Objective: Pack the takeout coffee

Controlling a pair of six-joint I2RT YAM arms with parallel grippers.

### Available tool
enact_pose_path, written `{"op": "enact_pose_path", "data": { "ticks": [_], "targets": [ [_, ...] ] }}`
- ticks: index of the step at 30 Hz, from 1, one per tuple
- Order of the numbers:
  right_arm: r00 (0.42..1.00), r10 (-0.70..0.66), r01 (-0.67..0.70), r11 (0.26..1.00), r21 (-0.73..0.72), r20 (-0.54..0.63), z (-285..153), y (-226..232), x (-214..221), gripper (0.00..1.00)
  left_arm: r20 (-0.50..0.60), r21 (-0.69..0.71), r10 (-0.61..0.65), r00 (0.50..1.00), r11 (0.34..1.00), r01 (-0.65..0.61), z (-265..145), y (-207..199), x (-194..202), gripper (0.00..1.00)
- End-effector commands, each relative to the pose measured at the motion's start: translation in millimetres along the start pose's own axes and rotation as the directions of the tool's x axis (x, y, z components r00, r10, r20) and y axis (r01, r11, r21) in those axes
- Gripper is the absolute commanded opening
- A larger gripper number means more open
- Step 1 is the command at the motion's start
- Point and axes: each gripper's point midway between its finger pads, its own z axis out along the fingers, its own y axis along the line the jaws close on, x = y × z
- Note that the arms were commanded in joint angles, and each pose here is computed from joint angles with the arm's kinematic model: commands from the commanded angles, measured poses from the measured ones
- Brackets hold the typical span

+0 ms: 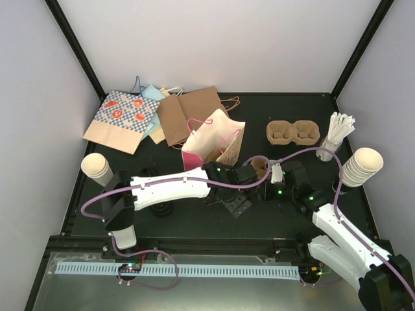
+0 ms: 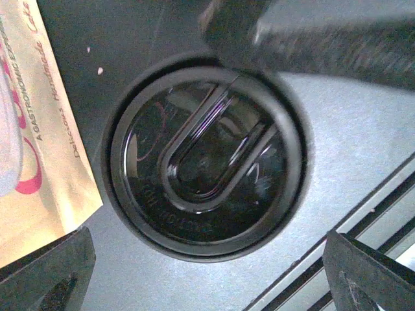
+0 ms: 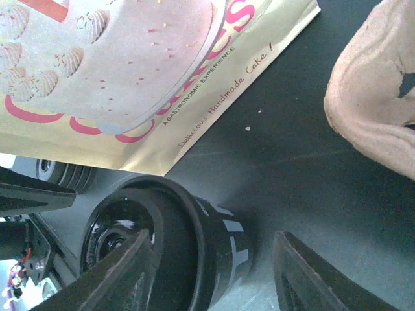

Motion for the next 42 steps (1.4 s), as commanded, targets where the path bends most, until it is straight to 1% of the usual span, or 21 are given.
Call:
{"op": "enact_pose_path", "data": {
  "ticks": [1,5,10,13,16,18,20,23,27,32,35,39,42],
  "targets": [
    [0.999,-0.042,0.042,0.999,0.016,-0.011,-10,3,-1,0.55,0.033,0.019,-0.010,0.999,1.000,0.010,-28,-5,-12,0.99],
    [0.999,-0.045,0.045,0.999,-0.001,-0.014,-13,8,-1,0.57,0.064,0.019,-0.021,0.998,1.000,0.020,-44,-4,-19,0.99],
    [0.999,-0.040,0.041,0.999,0.017,-0.026,-21,13,-5,0.68,0.133,0.046,-0.061,0.989,0.997,0.055,-76,2,-19,0.98],
    [0.999,-0.048,0.049,0.998,0.039,-0.023,-32,20,-15,0.73,0.187,0.070,-0.094,0.978,0.994,0.083,-102,9,-14,0.96],
    [0.997,-0.066,0.069,0.993,0.091,-0.034,-44,23,-24,0.78,0.236,0.112,-0.131,0.963,0.988,0.107,-126,14,-5,0.95],
    [0.995,-0.080,0.087,0.989,0.121,-0.064,-49,25,-26,0.80,0.253,0.146,-0.154,0.955,0.982,0.120,-136,16,3,0.92],
    [0.989,-0.113,0.123,0.986,0.115,-0.096,-51,33,-24,0.81,0.264,0.187,-0.194,0.945,0.971,0.147,-141,16,10,0.89],
    [0.970,-0.194,0.217,0.962,0.166,-0.143,-53,41,-22,0.83,0.266,0.259,-0.284,0.921,0.942,0.215,-138,16,24,0.83],
    [0.928,-0.288,0.341,0.912,0.227,-0.238,-51,50,-14,0.86,0.243,0.371,-0.415,0.877,0.875,0.311,-119,13,42,0.71],
    [0.866,-0.392,0.459,0.869,0.186,-0.311,-39,70,0,0.87,0.213,0.490,-0.531,0.821,0.784,0.380,-84,6,56,0.58],
    [0.819,-0.449,0.532,0.827,0.180,-0.358,-29,76,10,0.94,0.192,0.505,-0.580,0.792,0.750,0.427,-65,9,63,0.51],
    [0.801,-0.449,0.556,0.803,0.214,-0.396,-17,71,13,0.94,0.159,0.527,-0.628,0.762,0.706,0.473,-44,10,68,0.46],
    [0.789,-0.450,0.567,0.795,0.214,-0.418,-8,69,17,0.94,0.139,0.541,-0.646,0.751,0.685,0.489,-30,12,71,0.41]
  ]
}}
